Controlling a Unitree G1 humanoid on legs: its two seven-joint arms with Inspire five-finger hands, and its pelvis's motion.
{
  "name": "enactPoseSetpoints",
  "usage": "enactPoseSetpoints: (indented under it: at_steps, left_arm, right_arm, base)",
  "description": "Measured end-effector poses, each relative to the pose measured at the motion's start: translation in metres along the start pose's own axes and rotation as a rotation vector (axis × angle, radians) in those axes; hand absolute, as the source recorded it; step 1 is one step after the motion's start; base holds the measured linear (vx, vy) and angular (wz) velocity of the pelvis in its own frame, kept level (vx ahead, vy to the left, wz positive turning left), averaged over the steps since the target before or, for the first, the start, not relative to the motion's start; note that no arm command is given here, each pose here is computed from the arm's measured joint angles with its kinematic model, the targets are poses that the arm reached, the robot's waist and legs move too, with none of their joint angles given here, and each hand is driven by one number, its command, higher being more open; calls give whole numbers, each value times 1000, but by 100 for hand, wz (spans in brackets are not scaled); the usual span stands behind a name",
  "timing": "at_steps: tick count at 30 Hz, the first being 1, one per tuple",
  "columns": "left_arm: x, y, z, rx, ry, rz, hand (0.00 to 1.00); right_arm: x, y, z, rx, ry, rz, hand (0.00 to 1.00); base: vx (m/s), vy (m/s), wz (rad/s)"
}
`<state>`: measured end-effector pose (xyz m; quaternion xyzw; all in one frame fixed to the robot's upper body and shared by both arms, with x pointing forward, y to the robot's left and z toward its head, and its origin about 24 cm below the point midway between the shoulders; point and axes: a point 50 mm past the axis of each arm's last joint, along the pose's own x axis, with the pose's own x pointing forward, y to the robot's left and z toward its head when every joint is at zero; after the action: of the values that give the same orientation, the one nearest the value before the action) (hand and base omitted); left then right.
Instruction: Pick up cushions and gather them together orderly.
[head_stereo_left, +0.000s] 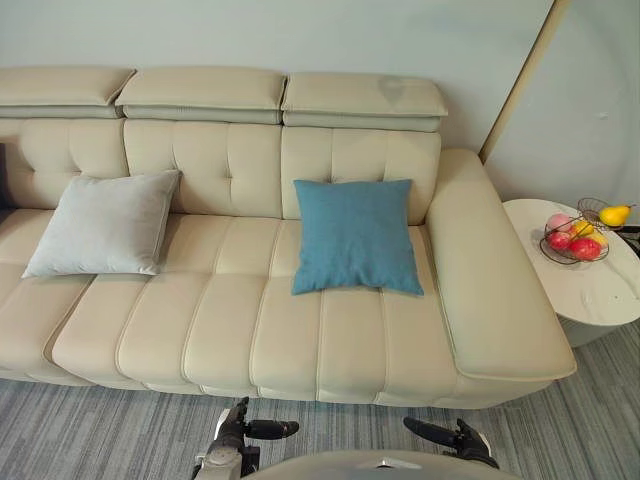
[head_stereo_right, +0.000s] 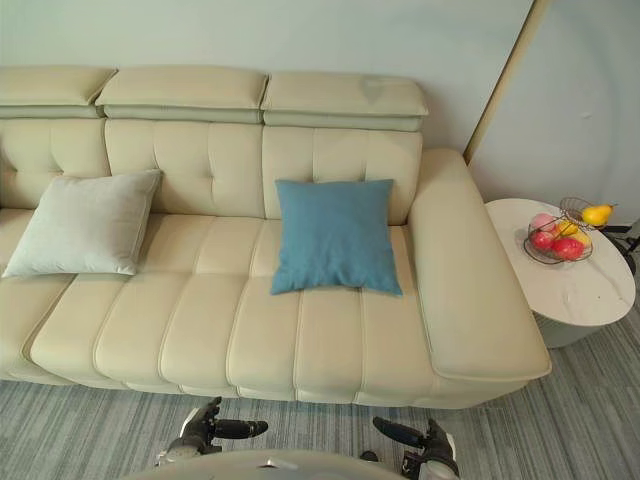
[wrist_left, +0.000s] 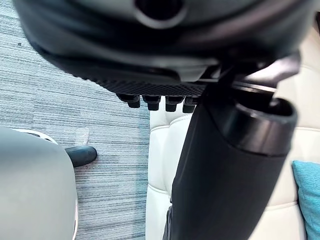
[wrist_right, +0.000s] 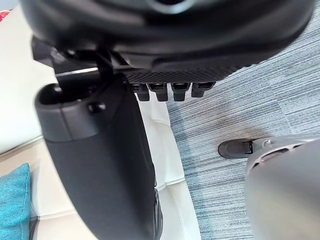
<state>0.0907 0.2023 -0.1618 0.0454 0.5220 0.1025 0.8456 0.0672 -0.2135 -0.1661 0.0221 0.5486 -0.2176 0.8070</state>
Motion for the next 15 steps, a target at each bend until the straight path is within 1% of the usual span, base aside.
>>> enactPoseSetpoints:
  at_steps: [6,8,13,15]
  left_arm:
    - [-1,4,-5,-98,19,32,100]
    - [-1,2,-7,-133,26,31,100]
    - [-1,-2,-4,-147,22,23,100]
    - [-2,-7,-5,-192,29,22,100]
  right_arm:
    - [-1,-8,-10,32,42,-18,100]
    - [-3,-12,-15,33,51,-26,100]
    - [-7,-18,-27,75,78,-49,100]
    - [-8,-19,-24,81,48,-52,100]
  base:
    - [-42,10,-15]
    - [-42,5,-33]
    - [10,-30,-48]
    - [65,-55,-97]
